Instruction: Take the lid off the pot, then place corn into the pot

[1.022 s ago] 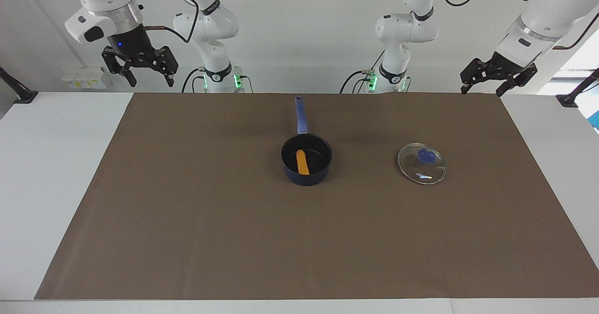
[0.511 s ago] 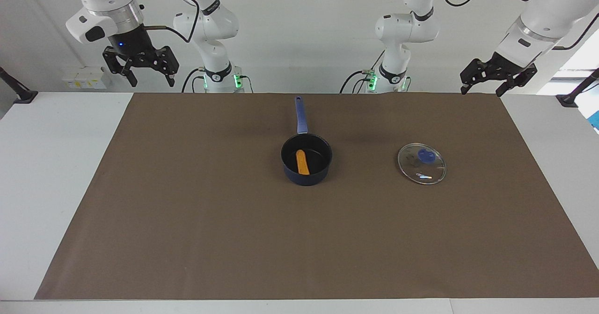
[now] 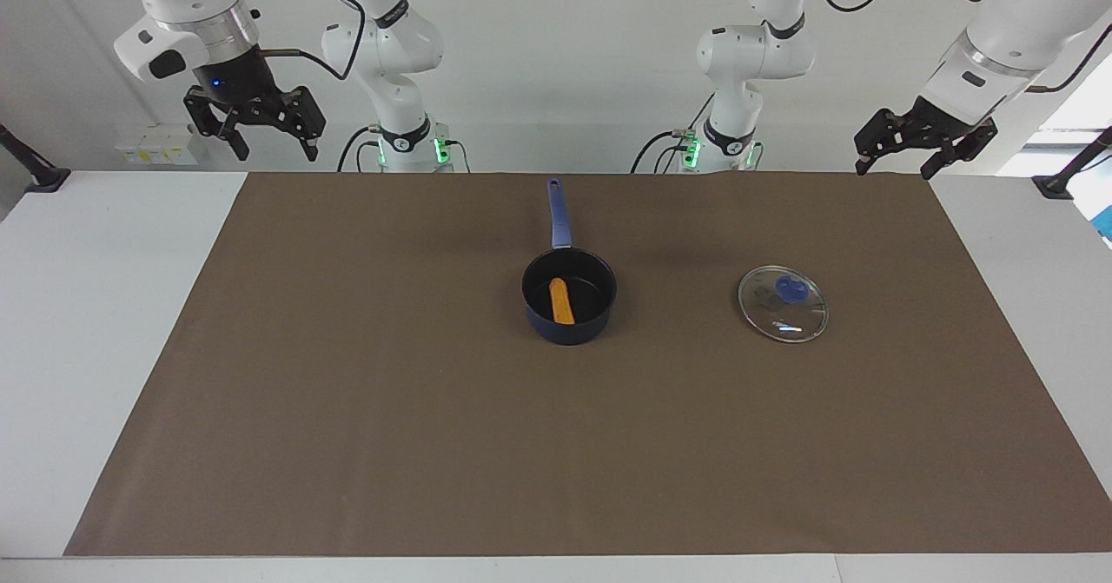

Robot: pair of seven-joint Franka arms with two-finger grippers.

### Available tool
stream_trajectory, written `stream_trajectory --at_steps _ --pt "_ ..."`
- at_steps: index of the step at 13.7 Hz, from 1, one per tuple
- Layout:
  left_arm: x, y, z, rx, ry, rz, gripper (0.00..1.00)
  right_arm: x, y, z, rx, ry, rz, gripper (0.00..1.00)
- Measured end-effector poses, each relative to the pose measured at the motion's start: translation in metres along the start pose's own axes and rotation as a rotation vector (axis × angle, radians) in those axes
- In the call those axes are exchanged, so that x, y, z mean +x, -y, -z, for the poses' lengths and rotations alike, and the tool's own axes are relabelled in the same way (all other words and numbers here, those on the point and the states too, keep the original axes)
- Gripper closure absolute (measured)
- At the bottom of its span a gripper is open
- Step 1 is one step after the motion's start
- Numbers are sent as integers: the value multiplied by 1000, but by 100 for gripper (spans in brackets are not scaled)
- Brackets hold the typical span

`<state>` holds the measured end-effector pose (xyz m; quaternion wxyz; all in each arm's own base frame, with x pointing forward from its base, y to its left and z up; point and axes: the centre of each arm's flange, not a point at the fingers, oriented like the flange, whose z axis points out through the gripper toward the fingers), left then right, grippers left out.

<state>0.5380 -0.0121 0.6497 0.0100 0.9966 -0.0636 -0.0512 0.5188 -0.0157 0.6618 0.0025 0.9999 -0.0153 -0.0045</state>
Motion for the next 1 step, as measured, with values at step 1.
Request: stream_trajectory --at_steps 1 --pt "0 0 0 0 0 0 0 0 -2 0 0 4 -2 0"
